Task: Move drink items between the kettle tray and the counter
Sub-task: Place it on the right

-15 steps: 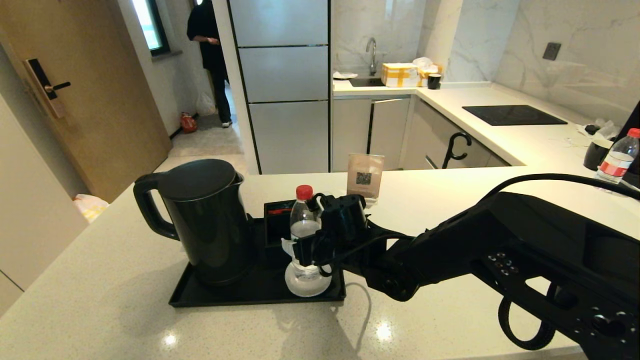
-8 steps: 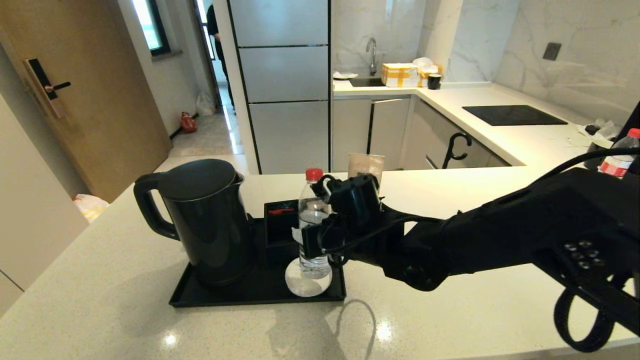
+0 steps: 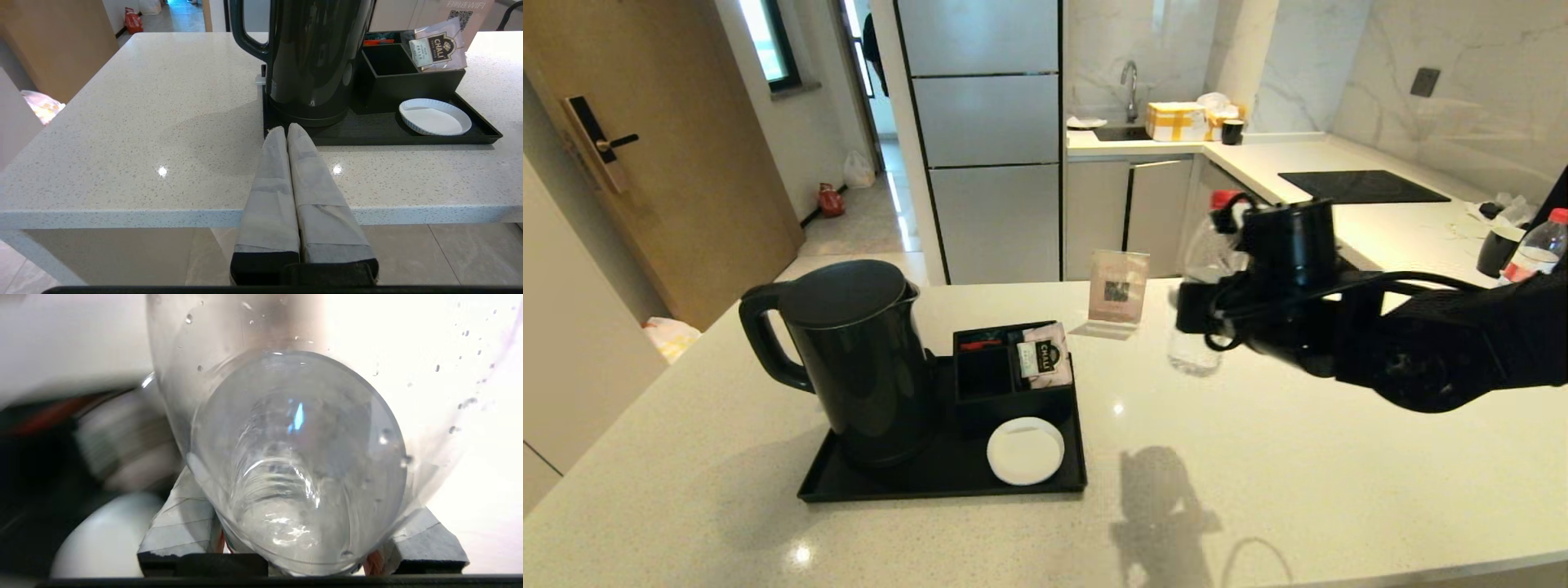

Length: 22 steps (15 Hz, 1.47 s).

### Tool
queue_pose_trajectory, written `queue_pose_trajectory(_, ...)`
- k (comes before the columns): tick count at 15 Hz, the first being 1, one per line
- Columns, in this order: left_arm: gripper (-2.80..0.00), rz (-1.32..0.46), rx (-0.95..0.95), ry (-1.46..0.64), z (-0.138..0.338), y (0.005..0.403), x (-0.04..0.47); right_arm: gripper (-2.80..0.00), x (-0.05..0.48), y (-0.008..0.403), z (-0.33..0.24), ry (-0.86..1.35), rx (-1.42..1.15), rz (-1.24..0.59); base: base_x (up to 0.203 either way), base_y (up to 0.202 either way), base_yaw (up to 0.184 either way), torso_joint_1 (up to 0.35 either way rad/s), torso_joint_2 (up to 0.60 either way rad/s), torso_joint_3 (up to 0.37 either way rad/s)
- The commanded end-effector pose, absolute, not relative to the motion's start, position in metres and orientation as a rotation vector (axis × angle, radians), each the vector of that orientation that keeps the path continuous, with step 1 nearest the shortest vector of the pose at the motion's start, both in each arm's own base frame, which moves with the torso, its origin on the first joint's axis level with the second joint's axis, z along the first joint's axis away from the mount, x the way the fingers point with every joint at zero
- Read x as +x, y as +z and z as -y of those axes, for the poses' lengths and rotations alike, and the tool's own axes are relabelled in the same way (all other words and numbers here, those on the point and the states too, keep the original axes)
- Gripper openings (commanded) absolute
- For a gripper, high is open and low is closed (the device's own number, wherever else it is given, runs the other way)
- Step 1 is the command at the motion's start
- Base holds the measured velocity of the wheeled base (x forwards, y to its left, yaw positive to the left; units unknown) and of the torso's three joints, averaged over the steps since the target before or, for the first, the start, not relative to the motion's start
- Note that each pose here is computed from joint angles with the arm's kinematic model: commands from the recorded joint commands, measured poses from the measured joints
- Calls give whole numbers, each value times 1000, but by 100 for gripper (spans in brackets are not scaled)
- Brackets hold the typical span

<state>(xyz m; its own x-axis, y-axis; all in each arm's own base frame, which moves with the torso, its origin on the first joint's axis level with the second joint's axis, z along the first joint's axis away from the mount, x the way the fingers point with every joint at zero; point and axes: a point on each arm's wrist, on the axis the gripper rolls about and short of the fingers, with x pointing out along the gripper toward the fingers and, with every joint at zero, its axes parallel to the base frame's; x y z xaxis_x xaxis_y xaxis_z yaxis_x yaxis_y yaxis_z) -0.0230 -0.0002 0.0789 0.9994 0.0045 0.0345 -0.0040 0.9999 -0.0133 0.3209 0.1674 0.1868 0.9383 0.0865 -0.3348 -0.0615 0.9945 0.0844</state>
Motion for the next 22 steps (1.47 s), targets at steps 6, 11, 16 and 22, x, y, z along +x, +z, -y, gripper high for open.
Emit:
queue_pose_trajectory(6, -280, 34, -14, 4, 0, 79, -23, -280, 361, 165, 4, -465, 158, -120, 0, 0, 0, 0, 0, 0)
queue_pose_trajectory(11, -280, 34, -12, 4, 0, 79, -23, -280, 384, 91, 44, -588, 70, -48, 0, 0, 0, 0, 0, 0)
queue_pose_trajectory(16, -280, 34, -14, 4, 0, 79, -23, -280, 391, 0, 52, -608, -15, -161, 0, 0, 0, 0, 0, 0)
queue_pose_trajectory(22, -280, 34, -14, 4, 0, 79, -23, 0, 391, -24, 53, -609, -32, -212, 0, 0, 0, 0, 0, 0)
